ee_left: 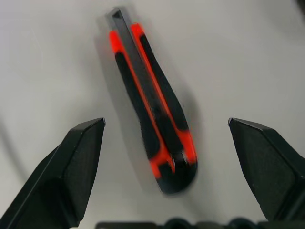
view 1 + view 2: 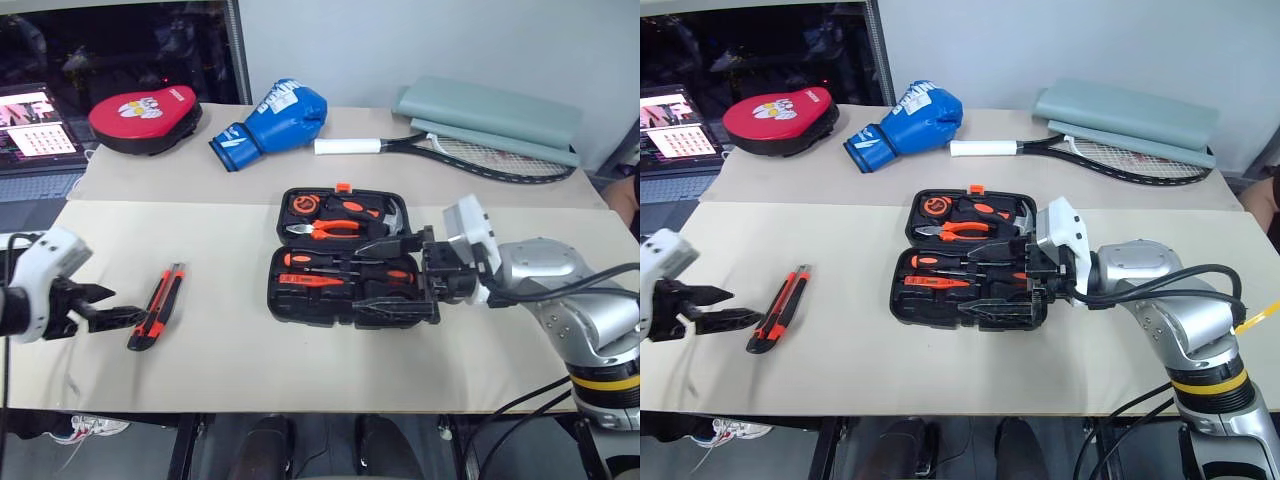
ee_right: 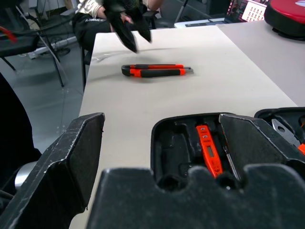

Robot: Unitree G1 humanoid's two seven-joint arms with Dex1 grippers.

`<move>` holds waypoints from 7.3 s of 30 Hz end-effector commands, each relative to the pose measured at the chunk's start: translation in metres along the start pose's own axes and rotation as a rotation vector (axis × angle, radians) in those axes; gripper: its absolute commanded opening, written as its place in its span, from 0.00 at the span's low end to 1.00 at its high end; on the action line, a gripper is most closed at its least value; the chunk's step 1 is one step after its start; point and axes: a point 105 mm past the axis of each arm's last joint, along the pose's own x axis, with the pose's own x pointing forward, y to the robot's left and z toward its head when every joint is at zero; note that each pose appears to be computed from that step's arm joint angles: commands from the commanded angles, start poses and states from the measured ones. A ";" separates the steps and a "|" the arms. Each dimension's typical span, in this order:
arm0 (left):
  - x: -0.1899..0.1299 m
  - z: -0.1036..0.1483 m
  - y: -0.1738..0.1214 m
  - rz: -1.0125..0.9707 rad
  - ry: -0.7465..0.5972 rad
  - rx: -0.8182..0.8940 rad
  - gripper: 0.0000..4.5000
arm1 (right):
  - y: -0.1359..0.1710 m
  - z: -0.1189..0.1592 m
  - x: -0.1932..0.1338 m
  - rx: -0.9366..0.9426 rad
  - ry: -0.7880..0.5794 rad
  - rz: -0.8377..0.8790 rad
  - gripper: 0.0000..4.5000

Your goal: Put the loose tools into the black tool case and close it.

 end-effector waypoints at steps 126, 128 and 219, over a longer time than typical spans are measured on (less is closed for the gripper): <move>0.112 0.094 -0.198 -0.713 0.132 1.232 0.01 | 0.036 -0.004 -0.027 0.052 0.055 -0.283 1.00; 0.114 0.092 -0.198 -0.707 0.129 1.246 0.01 | 0.036 -0.003 -0.027 0.054 0.053 -0.283 1.00; 0.009 0.126 -0.176 -0.989 -0.555 0.930 1.00 | -0.054 -0.111 -0.115 -0.017 0.667 -0.245 0.01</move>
